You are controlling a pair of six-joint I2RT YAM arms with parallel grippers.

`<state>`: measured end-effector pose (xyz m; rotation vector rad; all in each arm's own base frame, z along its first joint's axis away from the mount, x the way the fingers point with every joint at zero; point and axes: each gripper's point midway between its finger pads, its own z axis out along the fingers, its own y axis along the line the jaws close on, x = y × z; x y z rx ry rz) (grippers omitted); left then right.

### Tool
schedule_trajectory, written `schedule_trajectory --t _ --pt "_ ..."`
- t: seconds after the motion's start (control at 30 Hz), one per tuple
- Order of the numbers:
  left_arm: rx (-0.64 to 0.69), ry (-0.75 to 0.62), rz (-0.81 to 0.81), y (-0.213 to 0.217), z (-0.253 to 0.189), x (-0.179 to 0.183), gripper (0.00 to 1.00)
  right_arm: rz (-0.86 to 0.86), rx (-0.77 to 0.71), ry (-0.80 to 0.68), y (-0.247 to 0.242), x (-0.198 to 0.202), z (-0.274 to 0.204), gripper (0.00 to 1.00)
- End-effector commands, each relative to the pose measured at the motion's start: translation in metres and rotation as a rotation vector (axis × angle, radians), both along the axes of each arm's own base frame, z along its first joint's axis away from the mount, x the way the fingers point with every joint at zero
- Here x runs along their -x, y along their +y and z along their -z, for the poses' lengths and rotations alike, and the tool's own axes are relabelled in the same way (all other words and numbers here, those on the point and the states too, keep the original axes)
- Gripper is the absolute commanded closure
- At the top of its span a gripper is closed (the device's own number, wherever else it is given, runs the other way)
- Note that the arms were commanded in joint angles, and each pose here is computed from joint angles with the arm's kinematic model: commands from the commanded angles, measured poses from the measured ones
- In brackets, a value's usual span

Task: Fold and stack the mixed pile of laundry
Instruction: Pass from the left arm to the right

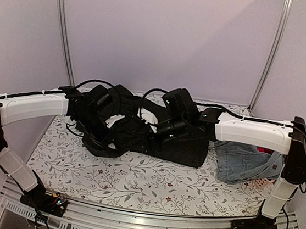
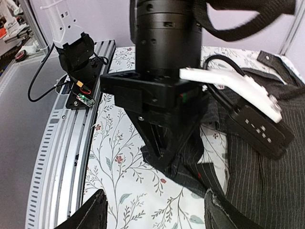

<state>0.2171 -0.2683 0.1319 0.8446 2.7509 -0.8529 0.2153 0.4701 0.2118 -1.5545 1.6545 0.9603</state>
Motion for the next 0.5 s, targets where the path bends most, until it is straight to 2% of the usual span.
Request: schedule_trajectory --t 0.0,0.13,0.47 --pt "0.118 0.038 0.085 -0.009 -0.015 0.009 0.99 -0.054 -0.04 -0.226 0.026 -0.005 -0.003 0.31" --pt "0.167 0.042 0.117 -0.012 -0.023 0.011 0.97 -0.108 -0.027 -0.294 0.039 0.004 0.007 0.29" --pt "0.215 0.07 0.15 -0.011 -0.022 0.021 0.94 -0.118 0.062 -0.371 0.041 -0.007 0.044 0.27"
